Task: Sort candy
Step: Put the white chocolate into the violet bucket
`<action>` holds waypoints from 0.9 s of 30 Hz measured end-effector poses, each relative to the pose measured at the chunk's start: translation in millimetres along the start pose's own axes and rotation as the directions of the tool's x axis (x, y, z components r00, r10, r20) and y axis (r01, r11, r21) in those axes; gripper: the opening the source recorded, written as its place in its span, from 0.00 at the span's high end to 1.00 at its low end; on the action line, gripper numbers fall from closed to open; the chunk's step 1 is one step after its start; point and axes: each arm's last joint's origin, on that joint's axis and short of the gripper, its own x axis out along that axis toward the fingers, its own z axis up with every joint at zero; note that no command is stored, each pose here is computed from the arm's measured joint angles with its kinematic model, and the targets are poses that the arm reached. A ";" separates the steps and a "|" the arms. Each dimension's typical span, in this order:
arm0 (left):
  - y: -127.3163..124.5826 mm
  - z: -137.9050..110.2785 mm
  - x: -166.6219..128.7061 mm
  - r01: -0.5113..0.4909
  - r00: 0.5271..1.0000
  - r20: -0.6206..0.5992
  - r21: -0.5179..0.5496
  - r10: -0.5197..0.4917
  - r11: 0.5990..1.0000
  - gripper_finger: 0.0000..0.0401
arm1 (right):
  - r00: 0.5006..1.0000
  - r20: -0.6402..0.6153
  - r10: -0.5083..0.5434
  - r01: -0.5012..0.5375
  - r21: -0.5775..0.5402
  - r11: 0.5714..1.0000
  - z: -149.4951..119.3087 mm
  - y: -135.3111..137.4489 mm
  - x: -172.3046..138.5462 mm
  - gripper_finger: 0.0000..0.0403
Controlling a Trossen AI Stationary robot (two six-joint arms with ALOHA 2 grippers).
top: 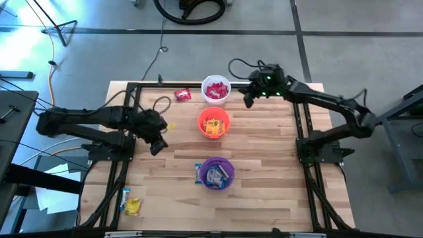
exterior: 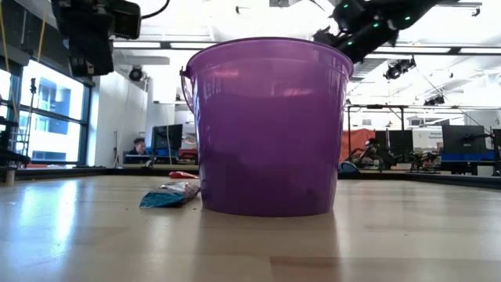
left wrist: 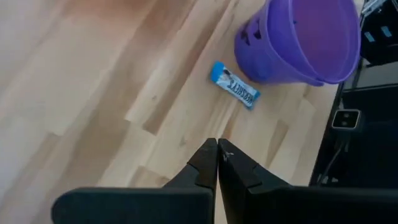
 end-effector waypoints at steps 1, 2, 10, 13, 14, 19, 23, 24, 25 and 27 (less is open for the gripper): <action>-2.8 0.4 6.2 0.006 1.000 -0.002 -0.015 -0.006 1.000 1.00 | 1.000 0.010 -0.003 0.003 -0.005 1.000 -1.7 -0.3 -5.7 1.00; -4.6 0.8 14.7 0.024 1.000 -0.003 -0.031 -0.024 0.999 1.00 | 1.000 0.019 -0.007 0.007 -0.006 1.000 -2.9 -0.7 -10.8 1.00; -0.9 1.7 85.8 0.237 0.972 0.053 -0.165 -0.231 0.957 1.00 | 0.997 0.078 -0.026 0.028 -0.024 0.999 -4.0 -6.5 -38.0 1.00; -7.1 -8.8 92.0 0.237 0.968 -0.038 -0.165 -0.246 0.957 1.00 | 0.996 0.088 -0.014 0.018 -0.041 0.999 -2.9 -7.7 -42.4 1.00; -11.5 -14.0 91.7 0.236 0.964 -0.084 -0.157 -0.251 0.959 1.00 | 0.996 0.090 -0.012 0.016 -0.045 0.999 -2.6 -8.2 -43.4 1.00; -32.9 -43.3 80.9 0.165 0.911 -0.361 -0.117 -0.197 0.979 1.00 | 0.996 0.089 -0.004 0.009 -0.059 0.998 -2.6 -11.8 -44.8 1.00; -38.9 -68.1 74.7 0.026 0.826 -0.543 -0.227 -0.149 0.973 1.00 | 0.997 0.080 -0.007 0.012 -0.059 0.998 -3.5 -12.6 -44.9 1.00; -40.0 -73.1 73.5 -0.036 0.803 -0.578 -0.291 -0.146 0.956 1.00 | 0.997 0.079 -0.007 0.012 -0.059 0.998 -3.6 -12.6 -44.9 1.00; -40.9 -77.5 72.3 -0.110 0.779 -0.610 -0.360 -0.144 0.926 1.00 | 0.997 0.078 -0.007 0.012 -0.058 0.998 -3.7 -12.6 -44.9 1.00; -46.7 -83.9 71.0 -0.196 0.740 -0.649 -0.458 -0.176 0.867 0.98 | 0.997 0.075 -0.007 0.011 -0.060 0.998 -4.0 -12.6 -44.8 1.00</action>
